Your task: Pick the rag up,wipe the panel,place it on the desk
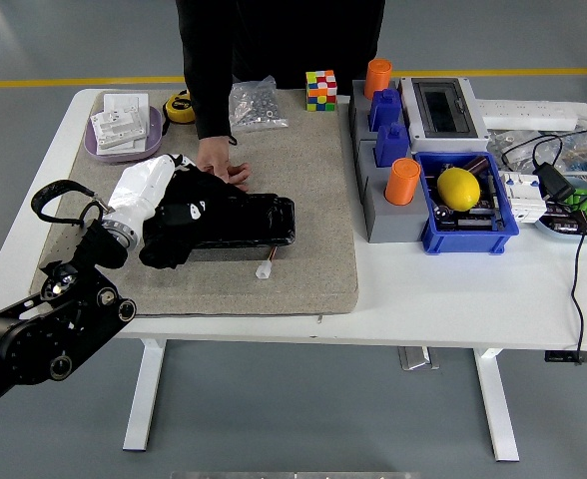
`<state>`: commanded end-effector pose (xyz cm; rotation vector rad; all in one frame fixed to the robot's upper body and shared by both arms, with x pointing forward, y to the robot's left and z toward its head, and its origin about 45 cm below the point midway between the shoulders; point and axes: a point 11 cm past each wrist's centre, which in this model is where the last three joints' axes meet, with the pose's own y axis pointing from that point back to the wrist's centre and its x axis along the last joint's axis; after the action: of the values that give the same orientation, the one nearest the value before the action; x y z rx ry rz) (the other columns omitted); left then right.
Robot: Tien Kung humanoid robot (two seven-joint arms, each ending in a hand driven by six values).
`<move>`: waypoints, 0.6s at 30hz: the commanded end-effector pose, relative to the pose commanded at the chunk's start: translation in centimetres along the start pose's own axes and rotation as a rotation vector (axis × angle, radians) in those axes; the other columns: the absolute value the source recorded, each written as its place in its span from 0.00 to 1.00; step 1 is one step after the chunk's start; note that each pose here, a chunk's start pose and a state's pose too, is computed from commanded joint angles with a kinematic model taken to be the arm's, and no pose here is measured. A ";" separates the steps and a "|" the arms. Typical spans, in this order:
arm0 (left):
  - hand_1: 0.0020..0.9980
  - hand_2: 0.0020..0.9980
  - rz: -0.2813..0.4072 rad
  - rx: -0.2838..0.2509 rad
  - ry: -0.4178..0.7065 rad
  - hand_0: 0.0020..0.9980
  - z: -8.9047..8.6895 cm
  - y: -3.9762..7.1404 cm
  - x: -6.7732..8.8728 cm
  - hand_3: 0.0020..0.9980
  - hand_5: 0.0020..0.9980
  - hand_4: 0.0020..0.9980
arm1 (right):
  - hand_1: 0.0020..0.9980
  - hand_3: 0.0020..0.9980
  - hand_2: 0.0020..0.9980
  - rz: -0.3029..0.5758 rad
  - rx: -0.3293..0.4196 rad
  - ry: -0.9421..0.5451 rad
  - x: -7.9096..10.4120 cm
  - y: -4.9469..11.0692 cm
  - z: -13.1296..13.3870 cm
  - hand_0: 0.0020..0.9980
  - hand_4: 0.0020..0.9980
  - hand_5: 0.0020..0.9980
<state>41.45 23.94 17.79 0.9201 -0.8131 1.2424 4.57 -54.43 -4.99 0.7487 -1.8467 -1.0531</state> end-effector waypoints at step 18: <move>0.15 0.46 -0.088 -0.110 -0.049 0.23 4.8 -0.3 -3.3 0.33 0.00 0.07 | 0.45 0.62 0.64 0.000 0.000 0.019 0.3 0.0 -0.4 0.69 1.00 0.70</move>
<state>41.19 18.18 16.81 0.8902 -0.8623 1.0918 4.76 -54.76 -4.77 0.7568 -1.8311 -1.0427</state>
